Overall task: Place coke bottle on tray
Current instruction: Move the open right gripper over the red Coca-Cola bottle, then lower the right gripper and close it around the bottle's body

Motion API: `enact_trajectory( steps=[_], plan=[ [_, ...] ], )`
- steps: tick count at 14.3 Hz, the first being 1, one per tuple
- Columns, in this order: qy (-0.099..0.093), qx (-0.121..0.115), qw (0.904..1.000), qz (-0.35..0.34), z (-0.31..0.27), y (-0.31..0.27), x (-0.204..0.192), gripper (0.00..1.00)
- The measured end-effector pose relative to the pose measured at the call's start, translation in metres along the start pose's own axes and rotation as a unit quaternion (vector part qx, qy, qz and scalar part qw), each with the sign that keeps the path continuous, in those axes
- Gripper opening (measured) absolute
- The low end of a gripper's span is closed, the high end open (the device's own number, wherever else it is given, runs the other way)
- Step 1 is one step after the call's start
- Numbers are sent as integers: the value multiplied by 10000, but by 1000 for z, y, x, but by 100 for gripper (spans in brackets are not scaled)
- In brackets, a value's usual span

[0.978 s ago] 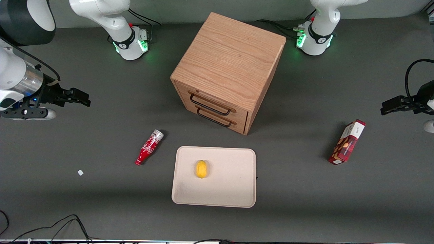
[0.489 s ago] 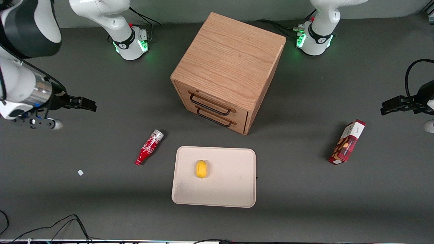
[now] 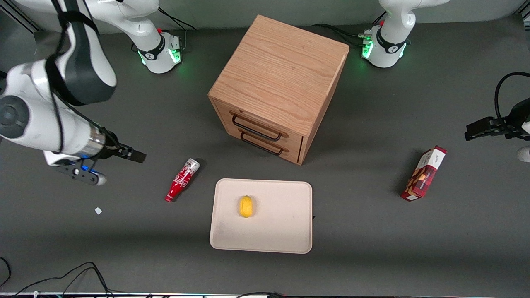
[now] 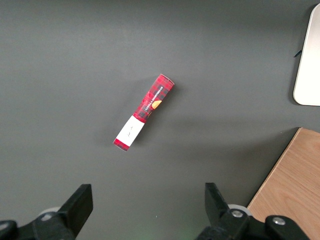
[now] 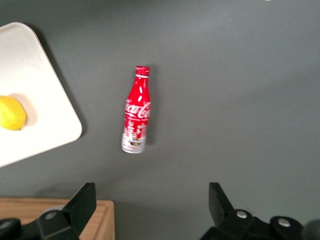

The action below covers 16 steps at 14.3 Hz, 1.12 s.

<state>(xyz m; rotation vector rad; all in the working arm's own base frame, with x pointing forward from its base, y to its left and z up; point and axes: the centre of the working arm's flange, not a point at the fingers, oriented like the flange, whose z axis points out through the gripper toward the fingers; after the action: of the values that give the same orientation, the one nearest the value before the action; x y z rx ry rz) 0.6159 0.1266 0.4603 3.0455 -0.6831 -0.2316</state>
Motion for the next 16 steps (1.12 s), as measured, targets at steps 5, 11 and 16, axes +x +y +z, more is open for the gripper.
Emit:
enact_trajectory(
  steps=[5,11,16],
  plan=[
    [198,160,9984,499,74,-9,1,100],
    [803,482,9915,907,144,-18,-18,100],
    [1014,384,9885,1058,211,-25,-30,100]
  ],
)
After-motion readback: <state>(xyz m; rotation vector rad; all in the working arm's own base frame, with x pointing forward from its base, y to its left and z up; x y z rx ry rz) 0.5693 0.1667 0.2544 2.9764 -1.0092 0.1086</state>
